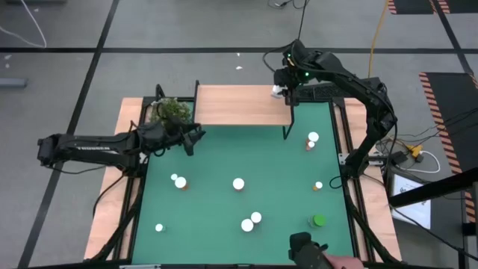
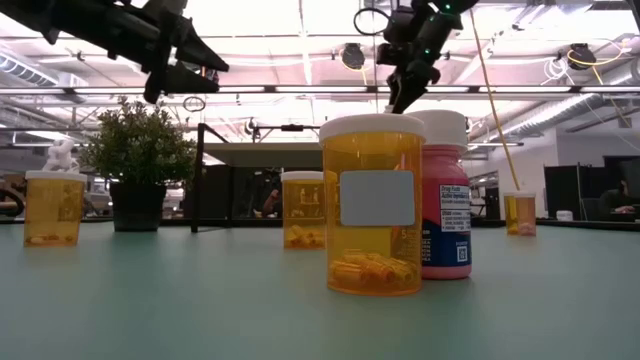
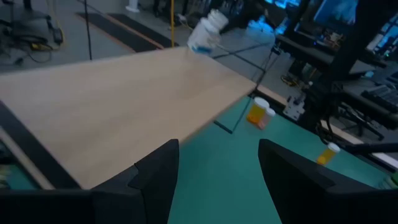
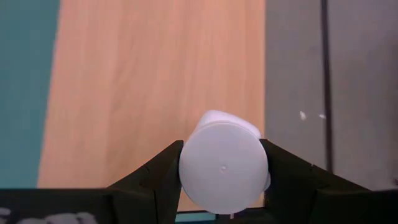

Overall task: Pick and place medicine bottles onto shelf by color
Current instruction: Put the large white medicine bottle on the shelf, then put the large green medicine bottle on the shelf

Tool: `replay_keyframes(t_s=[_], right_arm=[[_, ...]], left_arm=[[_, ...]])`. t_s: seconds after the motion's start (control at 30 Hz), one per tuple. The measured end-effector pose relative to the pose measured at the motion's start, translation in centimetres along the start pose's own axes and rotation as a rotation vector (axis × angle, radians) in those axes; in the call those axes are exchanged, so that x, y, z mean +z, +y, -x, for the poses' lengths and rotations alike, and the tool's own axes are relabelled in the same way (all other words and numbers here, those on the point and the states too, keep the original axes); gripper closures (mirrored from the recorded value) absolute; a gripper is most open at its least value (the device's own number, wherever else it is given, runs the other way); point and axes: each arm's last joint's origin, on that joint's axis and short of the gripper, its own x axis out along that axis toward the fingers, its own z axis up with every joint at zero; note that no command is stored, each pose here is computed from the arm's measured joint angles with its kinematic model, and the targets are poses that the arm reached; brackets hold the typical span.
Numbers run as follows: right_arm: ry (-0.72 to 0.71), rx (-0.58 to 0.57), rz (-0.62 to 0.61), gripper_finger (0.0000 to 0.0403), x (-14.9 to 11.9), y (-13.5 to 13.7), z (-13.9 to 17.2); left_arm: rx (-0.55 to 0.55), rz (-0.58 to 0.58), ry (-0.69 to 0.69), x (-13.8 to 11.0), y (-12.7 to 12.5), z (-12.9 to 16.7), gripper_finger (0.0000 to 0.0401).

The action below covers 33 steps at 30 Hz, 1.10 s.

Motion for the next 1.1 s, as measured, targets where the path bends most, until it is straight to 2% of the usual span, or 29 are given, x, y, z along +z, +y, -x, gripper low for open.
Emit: replay_keyframes(t_s=[0.37, 0.63, 0.93, 1.1], right_arm=[[-0.003, 0.02, -0.033, 0.0213, -1.1, -0.6, -0.2], [0.017, 0.035, -0.041, 0.0194, -1.8, -0.4, -1.2], [-0.004, 0.007, -0.056, 0.0142, -1.6, -0.6, -1.0], [-0.045, -0.086, -0.034, 0.0112, -1.0, -0.6, 0.7]], left_arm=[[-0.032, -0.005, -0.021, -0.4, -0.9, -1.6, 0.0178], [-0.051, 0.022, -0.073, 0.2, -1.0, -1.4, 0.0178], [-0.027, 0.074, -0.075, 0.1, -0.9, -1.5, 0.0178], [-0.026, 0.071, -0.076, 0.1, -0.9, -1.5, 0.0178]])
